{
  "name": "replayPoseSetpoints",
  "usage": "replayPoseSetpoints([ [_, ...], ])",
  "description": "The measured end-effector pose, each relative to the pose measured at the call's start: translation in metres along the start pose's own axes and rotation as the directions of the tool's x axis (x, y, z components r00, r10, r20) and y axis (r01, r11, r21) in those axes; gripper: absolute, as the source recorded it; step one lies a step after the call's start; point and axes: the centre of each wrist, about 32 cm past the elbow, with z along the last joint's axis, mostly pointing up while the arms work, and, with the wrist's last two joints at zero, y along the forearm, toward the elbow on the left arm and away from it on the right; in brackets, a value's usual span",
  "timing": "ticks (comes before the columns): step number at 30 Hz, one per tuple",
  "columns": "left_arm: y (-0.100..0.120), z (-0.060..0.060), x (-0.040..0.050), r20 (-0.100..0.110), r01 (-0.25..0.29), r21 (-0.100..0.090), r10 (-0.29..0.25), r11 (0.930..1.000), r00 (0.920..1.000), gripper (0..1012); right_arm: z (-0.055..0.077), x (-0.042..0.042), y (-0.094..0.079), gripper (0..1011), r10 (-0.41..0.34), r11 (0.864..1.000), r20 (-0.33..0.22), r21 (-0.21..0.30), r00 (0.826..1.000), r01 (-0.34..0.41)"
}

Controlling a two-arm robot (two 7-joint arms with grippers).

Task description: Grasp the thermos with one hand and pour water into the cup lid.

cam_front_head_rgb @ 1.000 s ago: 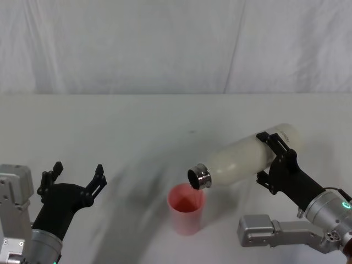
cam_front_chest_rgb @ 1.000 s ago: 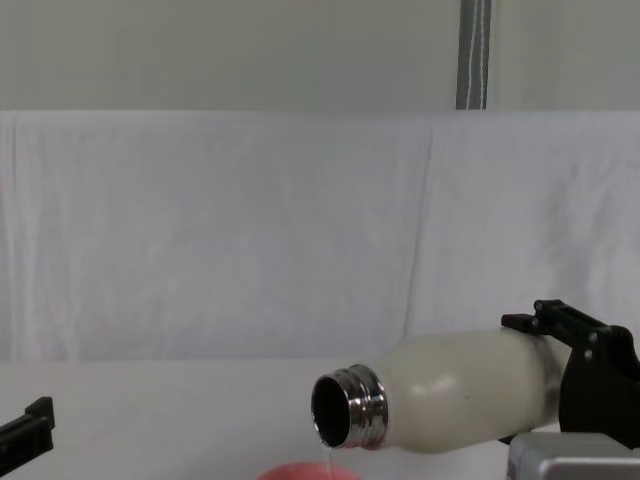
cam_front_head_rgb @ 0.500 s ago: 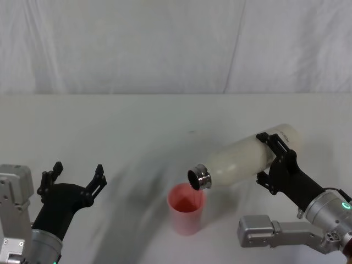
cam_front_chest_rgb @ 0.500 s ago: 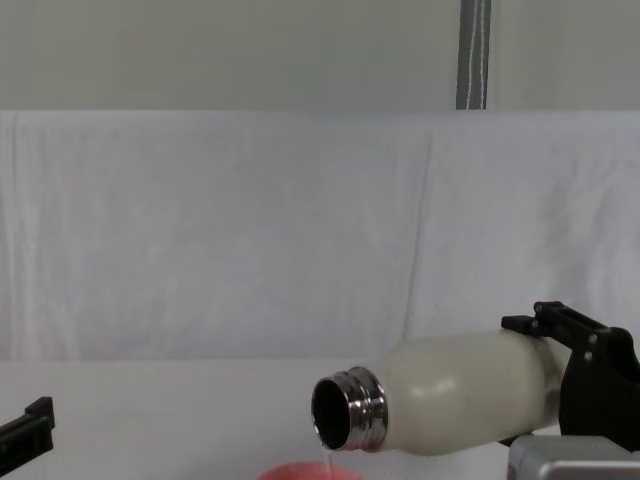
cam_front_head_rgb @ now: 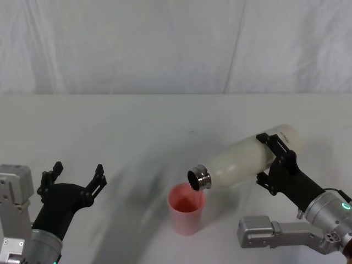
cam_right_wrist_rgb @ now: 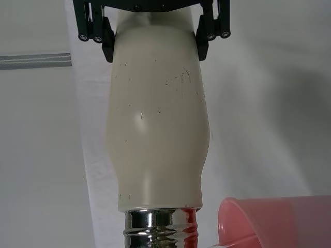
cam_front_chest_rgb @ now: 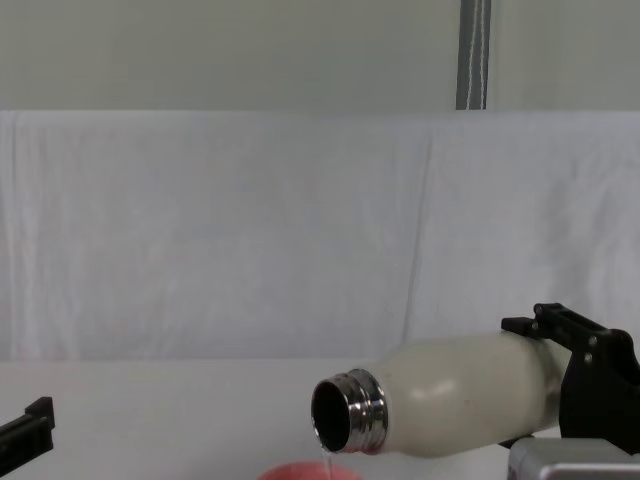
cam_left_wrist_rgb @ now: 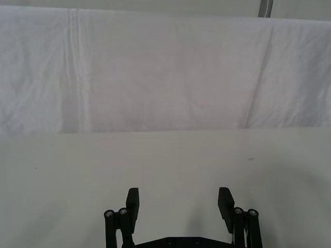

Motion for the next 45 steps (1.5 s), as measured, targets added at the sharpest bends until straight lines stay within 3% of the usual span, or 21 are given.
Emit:
replayPoseSetpoints([
  [39, 0.0, 0.0, 0.0, 0.0, 0.0, 0.0, 0.0, 1.0, 1.0, 1001, -0.0005, 0.0028, 0.0013, 949, -0.007, 1.0, -0.007, 0.009, 1.0, 0.008],
  [45, 0.0, 0.0, 0.0, 0.0, 0.0, 0.0, 0.0, 1.0, 1.0, 1001, -0.0004, 0.0055, 0.0019, 949, -0.022, 1.0, -0.065, 0.014, 0.998, 0.023],
])
